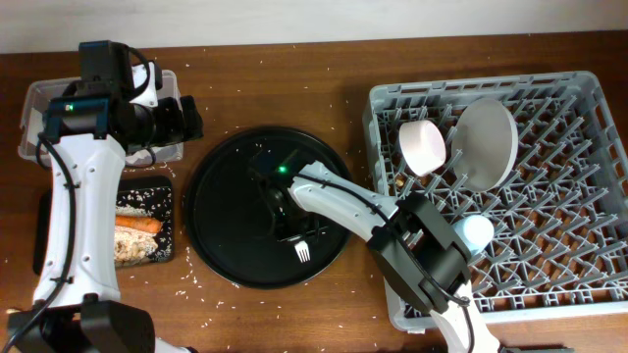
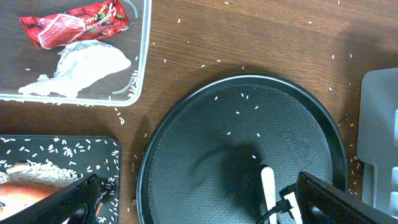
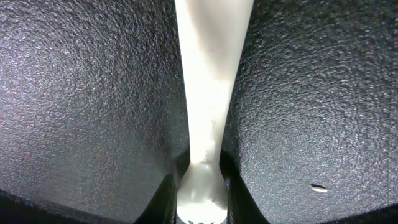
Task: Sort waste into correct bins and load items into the dishwasher rack
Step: 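Grasp the white plastic fork on the tray with the right gripper, then carry the fork to the rack and drop it in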
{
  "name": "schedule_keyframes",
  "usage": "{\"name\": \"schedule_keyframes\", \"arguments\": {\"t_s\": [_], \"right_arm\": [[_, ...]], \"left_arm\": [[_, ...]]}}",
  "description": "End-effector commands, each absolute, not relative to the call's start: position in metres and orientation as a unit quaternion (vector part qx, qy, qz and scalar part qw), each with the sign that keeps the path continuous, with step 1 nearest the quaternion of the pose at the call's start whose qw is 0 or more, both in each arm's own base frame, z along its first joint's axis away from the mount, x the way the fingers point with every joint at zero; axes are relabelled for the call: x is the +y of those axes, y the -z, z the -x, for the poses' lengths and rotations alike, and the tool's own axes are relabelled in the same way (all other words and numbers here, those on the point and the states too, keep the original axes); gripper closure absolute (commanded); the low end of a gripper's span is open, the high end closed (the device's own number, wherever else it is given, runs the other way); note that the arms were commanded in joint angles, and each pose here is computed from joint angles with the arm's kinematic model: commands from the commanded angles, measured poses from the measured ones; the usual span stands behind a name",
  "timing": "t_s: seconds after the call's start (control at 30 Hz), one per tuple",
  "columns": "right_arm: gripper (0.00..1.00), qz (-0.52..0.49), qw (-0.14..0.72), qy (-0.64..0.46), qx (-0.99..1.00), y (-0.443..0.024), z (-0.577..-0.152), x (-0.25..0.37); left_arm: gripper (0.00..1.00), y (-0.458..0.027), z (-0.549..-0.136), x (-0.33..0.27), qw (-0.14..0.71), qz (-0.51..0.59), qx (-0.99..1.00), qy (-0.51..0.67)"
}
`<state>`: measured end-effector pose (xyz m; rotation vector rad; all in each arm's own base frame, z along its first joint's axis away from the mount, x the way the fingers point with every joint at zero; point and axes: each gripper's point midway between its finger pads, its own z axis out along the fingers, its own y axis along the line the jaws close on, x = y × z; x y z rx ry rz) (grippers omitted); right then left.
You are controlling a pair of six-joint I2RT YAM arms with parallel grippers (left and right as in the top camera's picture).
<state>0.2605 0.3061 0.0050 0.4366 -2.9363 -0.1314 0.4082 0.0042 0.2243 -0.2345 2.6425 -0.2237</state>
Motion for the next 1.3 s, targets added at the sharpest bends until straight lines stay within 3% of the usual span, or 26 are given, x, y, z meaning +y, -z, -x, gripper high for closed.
{"name": "schedule_keyframes", "arguments": {"t_s": [0.0, 0.3, 0.47, 0.77, 0.8, 0.87, 0.9, 1.2, 1.27], "right_arm": [[0.96, -0.134, 0.089, 0.047, -0.986, -0.013, -0.268, 0.301], [0.96, -0.159, 0.003, 0.038, -0.987, -0.098, -0.332, 0.287], [0.96, -0.124, -0.037, -0.039, -0.991, -0.145, -0.377, 0.211], [0.95, -0.079, -0.032, -0.106, -0.991, -0.15, -0.416, 0.095], [0.94, -0.079, -0.031, -0.106, -0.991, -0.15, -0.417, 0.092], [0.7, -0.089, -0.029, -0.105, -0.99, -0.15, -0.417, 0.09], [0.63, -0.092, -0.029, -0.105, -0.99, -0.15, -0.417, 0.09], [0.62, -0.103, -0.016, -0.037, -0.994, -0.152, -0.406, 0.118], [0.53, -0.122, -0.051, -0.033, -0.991, -0.183, -0.401, 0.134]], "left_arm": [[0.01, -0.225, -0.407, 0.005, 0.239, 0.087, 0.964, 0.08], [0.01, -0.225, -0.407, 0.005, 0.239, 0.087, 0.964, 0.08], [0.01, -0.225, -0.407, 0.005, 0.239, 0.087, 0.964, 0.08], [0.01, -0.225, -0.407, 0.005, 0.239, 0.087, 0.964, 0.08], [0.01, -0.225, -0.407, 0.005, 0.239, 0.087, 0.964, 0.08], [0.01, -0.225, -0.407, 0.005, 0.239, 0.087, 0.964, 0.08], [0.01, -0.225, -0.407, 0.005, 0.239, 0.087, 0.964, 0.08], [0.01, -0.225, -0.407, 0.005, 0.239, 0.087, 0.964, 0.08], [0.01, -0.225, -0.407, 0.005, 0.239, 0.087, 0.964, 0.08]]}}
